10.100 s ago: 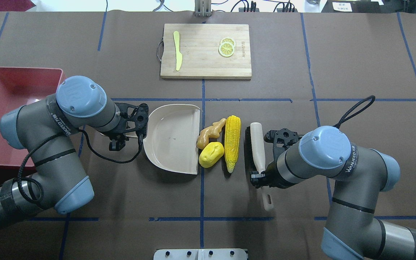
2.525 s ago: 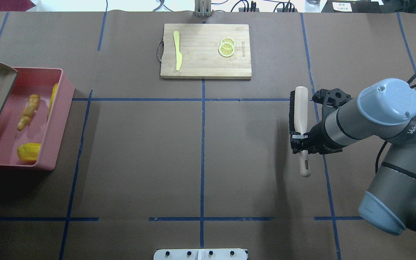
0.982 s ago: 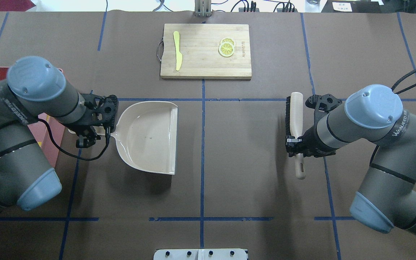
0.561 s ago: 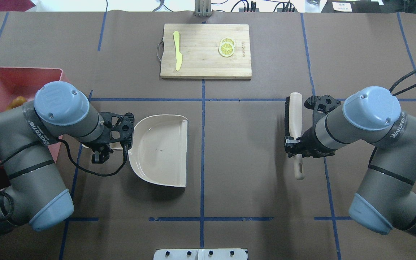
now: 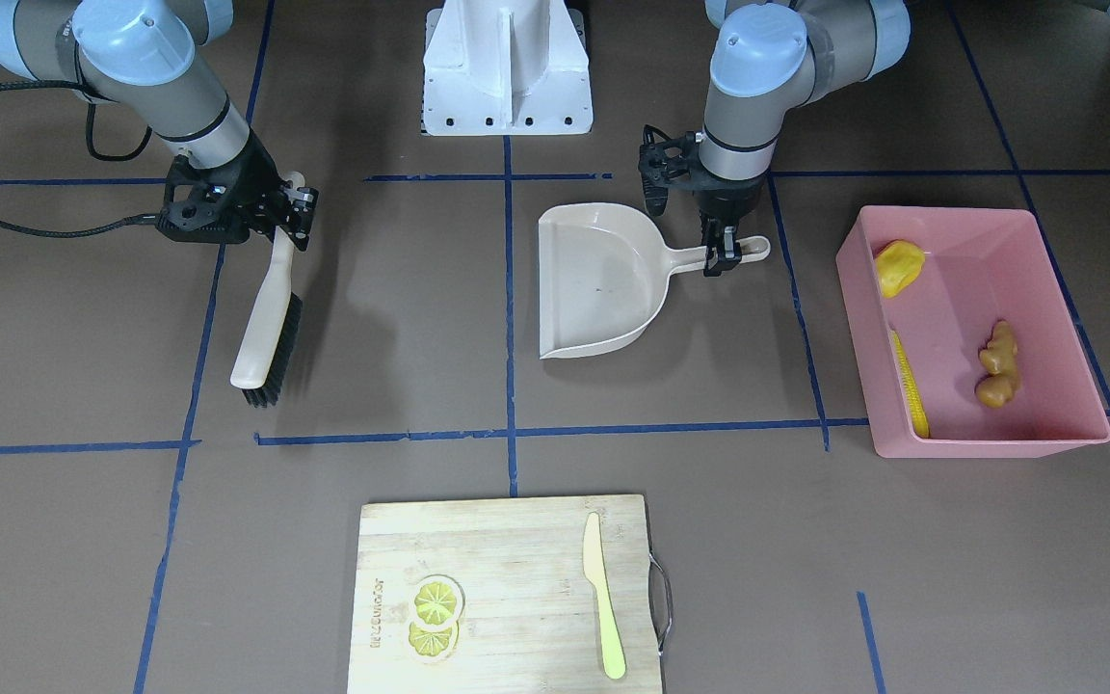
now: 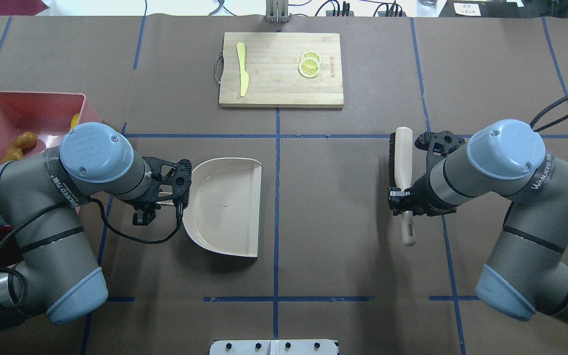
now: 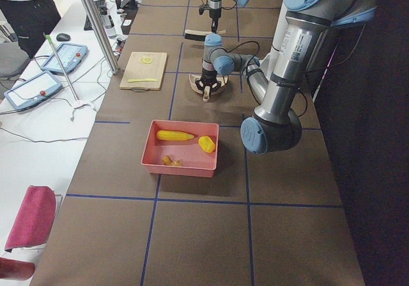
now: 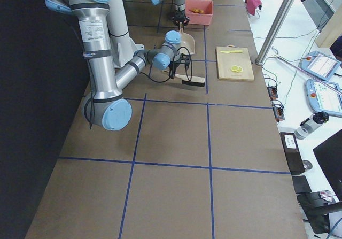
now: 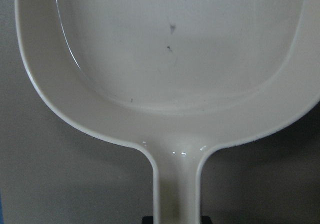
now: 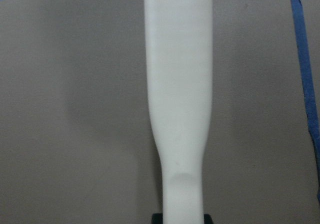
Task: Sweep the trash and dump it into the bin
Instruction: 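Bring the empty dustpan back and lower it onto the table with the left gripper, then release the dustpan and withdraw the left arm while the right returns the brush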
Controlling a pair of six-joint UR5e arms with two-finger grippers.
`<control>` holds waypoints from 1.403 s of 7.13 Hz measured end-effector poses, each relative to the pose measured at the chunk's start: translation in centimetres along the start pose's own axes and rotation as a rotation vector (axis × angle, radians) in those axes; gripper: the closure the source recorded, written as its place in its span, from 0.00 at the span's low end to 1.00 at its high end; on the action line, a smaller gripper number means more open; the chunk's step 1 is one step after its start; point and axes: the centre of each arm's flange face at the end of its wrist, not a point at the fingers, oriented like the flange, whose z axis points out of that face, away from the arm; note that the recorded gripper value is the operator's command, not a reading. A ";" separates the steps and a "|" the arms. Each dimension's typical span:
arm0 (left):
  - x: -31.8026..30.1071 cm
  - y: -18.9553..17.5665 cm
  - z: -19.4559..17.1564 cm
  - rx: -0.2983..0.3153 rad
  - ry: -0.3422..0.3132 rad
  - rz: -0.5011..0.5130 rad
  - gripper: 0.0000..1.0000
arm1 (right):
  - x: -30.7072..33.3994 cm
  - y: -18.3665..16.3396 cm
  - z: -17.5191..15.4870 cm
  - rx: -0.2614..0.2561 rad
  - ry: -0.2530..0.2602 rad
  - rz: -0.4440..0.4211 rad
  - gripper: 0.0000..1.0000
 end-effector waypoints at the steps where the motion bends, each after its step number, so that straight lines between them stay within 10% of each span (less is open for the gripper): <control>1: 0.0 -0.1 -0.1 0.002 -0.002 -0.017 0.64 | 0.0 0.0 0.0 0.000 0.000 -0.001 1.00; 3: 0.1 -0.4 -0.1 0.010 -0.005 -0.033 0.14 | 0.0 0.1 0.1 -0.001 0.001 -0.001 1.00; 10: -3.0 0.7 -4.4 0.059 -0.078 -0.138 0.00 | 0.8 0.4 -1.5 0.004 -0.013 -0.003 1.00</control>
